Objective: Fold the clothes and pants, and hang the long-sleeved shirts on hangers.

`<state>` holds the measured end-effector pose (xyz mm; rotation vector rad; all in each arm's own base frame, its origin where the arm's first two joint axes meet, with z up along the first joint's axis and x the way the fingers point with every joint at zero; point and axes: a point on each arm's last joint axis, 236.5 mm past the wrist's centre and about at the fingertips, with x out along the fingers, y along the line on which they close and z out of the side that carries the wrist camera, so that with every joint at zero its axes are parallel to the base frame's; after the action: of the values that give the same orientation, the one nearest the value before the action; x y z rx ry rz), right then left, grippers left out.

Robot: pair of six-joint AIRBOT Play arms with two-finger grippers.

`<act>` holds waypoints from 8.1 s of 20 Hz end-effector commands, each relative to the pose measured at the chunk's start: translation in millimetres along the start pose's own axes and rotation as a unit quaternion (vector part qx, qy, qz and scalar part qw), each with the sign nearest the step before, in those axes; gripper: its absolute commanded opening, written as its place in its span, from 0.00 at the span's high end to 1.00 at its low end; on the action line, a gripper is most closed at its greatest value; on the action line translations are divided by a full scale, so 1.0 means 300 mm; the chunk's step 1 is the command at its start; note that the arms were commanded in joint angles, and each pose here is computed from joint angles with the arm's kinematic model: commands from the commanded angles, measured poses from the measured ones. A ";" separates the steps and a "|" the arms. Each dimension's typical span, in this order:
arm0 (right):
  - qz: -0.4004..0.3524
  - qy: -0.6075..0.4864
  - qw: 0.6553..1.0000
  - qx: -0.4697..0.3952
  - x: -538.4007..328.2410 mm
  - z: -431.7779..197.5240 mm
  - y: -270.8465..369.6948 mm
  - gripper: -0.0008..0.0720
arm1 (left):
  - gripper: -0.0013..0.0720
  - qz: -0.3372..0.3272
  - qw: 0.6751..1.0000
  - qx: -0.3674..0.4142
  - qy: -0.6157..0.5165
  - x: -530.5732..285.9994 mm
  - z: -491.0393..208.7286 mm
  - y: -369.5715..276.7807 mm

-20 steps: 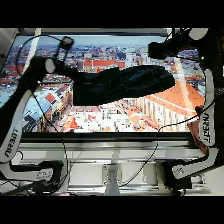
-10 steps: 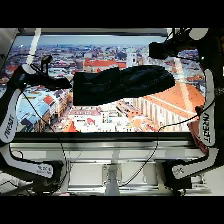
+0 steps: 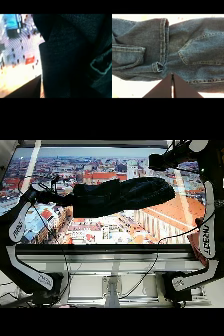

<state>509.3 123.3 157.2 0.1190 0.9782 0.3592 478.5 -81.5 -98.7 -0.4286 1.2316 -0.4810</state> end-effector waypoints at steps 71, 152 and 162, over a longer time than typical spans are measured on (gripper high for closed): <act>-0.081 -0.028 0.982 0.168 0.009 -0.001 -0.338 0.93 | 0.89 -0.102 0.973 0.146 -0.151 0.272 0.174 -1.228; 0.258 0.278 0.923 0.064 0.691 -0.535 0.260 0.93 | 0.95 0.192 0.916 0.352 -0.005 -0.106 0.017 -0.916; 0.150 0.276 0.945 0.094 0.456 -0.527 -0.029 0.93 | 0.95 0.207 0.908 0.358 -0.074 -0.334 0.088 -0.960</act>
<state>460.8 185.4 -45.2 0.3604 1.5378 0.6713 444.4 -270.9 128.7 0.4175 0.9167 -0.5034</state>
